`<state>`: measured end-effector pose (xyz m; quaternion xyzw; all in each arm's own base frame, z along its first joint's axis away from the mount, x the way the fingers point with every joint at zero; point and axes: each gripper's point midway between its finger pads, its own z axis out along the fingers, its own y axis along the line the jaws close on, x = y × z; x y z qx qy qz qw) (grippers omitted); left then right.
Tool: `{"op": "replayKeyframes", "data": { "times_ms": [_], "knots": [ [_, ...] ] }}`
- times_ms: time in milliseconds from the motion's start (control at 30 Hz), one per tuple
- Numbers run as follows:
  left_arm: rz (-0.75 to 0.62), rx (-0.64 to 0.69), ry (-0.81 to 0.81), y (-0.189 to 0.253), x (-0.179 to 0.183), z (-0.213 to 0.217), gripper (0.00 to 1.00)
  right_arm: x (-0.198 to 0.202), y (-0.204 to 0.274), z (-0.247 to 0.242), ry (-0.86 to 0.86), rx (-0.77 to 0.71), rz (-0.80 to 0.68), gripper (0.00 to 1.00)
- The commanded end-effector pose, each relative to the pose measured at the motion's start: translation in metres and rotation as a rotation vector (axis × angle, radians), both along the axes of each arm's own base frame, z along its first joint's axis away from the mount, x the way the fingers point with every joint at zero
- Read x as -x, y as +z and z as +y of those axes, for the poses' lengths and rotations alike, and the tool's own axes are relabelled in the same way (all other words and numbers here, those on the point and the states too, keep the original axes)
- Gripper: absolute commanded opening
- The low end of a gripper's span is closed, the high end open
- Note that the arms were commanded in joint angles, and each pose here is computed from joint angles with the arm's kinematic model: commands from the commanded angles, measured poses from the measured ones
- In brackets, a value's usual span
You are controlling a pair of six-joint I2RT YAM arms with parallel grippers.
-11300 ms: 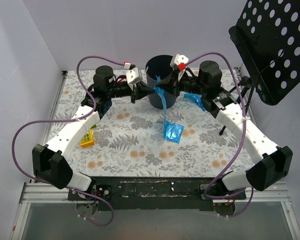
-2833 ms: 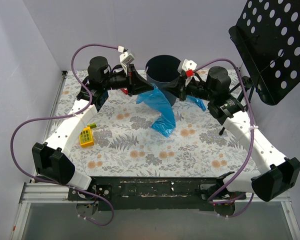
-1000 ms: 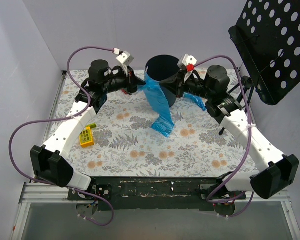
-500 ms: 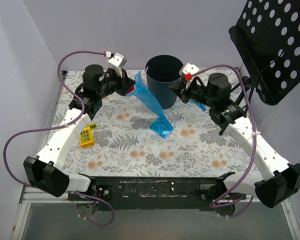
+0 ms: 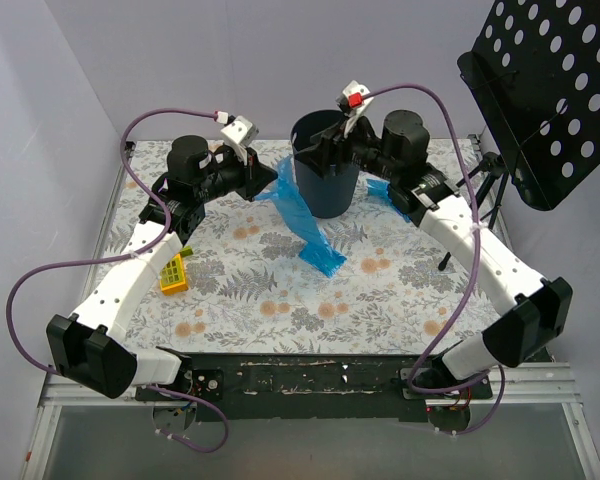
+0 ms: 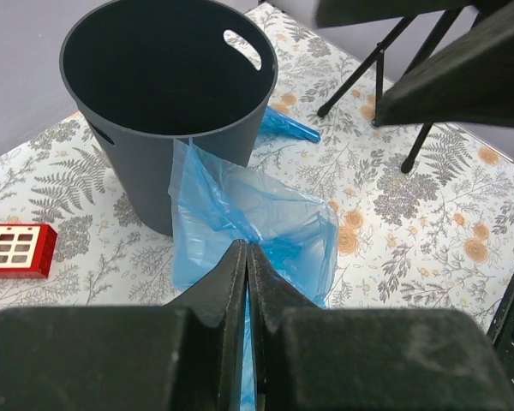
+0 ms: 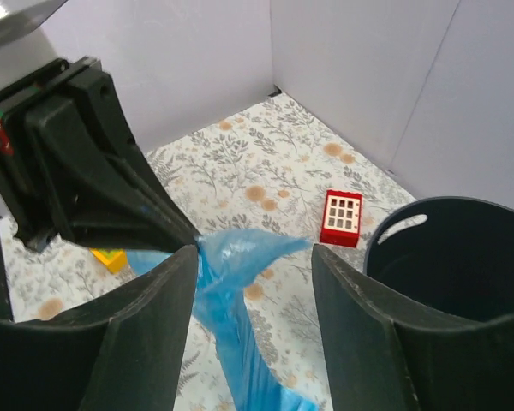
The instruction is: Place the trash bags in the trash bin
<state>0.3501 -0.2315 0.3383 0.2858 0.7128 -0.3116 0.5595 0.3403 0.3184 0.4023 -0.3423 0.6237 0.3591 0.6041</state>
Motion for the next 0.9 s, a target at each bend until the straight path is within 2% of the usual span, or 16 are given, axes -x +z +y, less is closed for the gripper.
{"op": "replayKeyframes", "data": {
  "times_ms": [0,233,700,867],
  "knots": [
    [-0.048,0.026,-0.033,0.016,0.008,-0.003,0.0,-0.002,0.025,0.025,-0.013,-0.129,0.102,0.65],
    [-0.062,0.026,-0.033,0.021,0.008,-0.004,0.0,-0.013,0.003,0.035,-0.121,-0.08,0.203,0.67],
    [-0.072,0.022,-0.006,0.022,0.005,-0.002,0.0,0.005,-0.044,0.034,-0.147,0.08,0.212,0.6],
    [-0.088,0.018,-0.001,0.025,0.006,-0.001,0.0,0.011,-0.053,0.033,-0.125,0.115,0.208,0.49]
  ]
}}
